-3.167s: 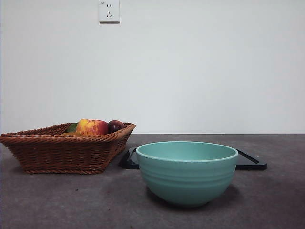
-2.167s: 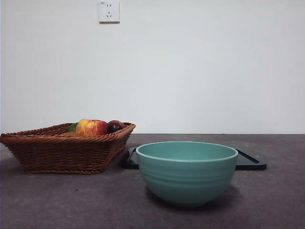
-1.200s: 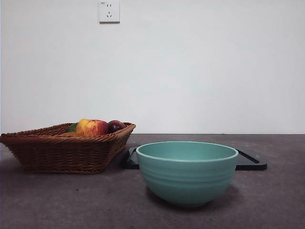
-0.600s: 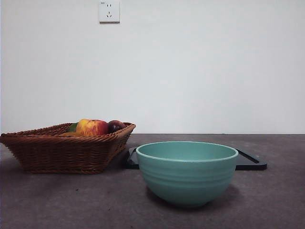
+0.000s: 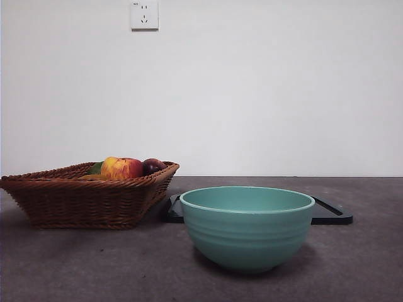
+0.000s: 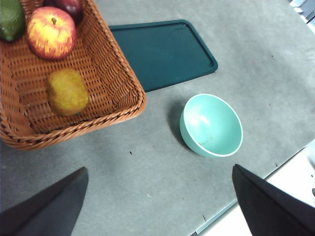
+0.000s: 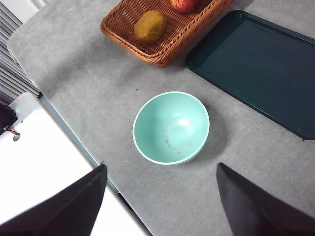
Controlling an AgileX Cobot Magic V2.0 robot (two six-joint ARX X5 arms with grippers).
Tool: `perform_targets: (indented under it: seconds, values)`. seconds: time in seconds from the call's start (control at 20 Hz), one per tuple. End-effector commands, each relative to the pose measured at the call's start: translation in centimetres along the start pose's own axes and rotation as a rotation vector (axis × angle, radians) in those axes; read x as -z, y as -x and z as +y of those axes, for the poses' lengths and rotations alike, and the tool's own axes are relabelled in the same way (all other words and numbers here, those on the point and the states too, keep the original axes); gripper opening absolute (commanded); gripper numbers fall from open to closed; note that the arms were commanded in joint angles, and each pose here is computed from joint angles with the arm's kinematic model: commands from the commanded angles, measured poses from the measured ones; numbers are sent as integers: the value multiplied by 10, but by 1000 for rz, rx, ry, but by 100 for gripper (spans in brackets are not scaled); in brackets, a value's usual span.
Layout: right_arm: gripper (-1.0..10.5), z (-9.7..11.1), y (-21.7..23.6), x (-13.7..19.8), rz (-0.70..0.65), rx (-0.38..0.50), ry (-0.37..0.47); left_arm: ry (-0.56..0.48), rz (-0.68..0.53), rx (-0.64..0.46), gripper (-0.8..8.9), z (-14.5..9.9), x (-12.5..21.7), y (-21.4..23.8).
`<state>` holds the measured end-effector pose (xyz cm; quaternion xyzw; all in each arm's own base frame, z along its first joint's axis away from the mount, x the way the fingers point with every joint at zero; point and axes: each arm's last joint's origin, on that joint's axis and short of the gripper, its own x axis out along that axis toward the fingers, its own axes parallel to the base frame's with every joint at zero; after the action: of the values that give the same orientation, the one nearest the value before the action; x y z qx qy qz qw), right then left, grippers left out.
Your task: Pick up the wifruite, put it on the bowl, pick up the plate, put it on desk
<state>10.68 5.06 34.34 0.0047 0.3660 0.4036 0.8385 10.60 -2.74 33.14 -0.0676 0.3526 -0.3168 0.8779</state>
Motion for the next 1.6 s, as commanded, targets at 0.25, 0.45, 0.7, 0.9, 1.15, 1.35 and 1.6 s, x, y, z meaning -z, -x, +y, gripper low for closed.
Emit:
perform_targets:
  seconds: [0.25,0.45,0.7,0.9,1.15,1.35,1.6]
  values:
    - [357,2,2,-5,-17,-3,4,7,0,-55,469,8,-33,-15]
    - [357,2,2,-5,-17,-3,4,13,42,-105,465,16,-63,-40]
    - [357,2,2,-6,-25,-3,8,-4,152,-194,463,27,-94,-92]
    - [357,2,2,-6,-25,-3,8,-27,237,-262,464,36,-102,-141]
    - [357,2,2,-6,-24,-2,8,-47,309,-339,464,48,-96,-190]
    - [357,2,2,-6,-24,-2,8,-54,340,-374,464,58,-90,-217]
    - [357,2,2,-6,-24,-2,8,-29,381,-416,464,70,-81,-243]
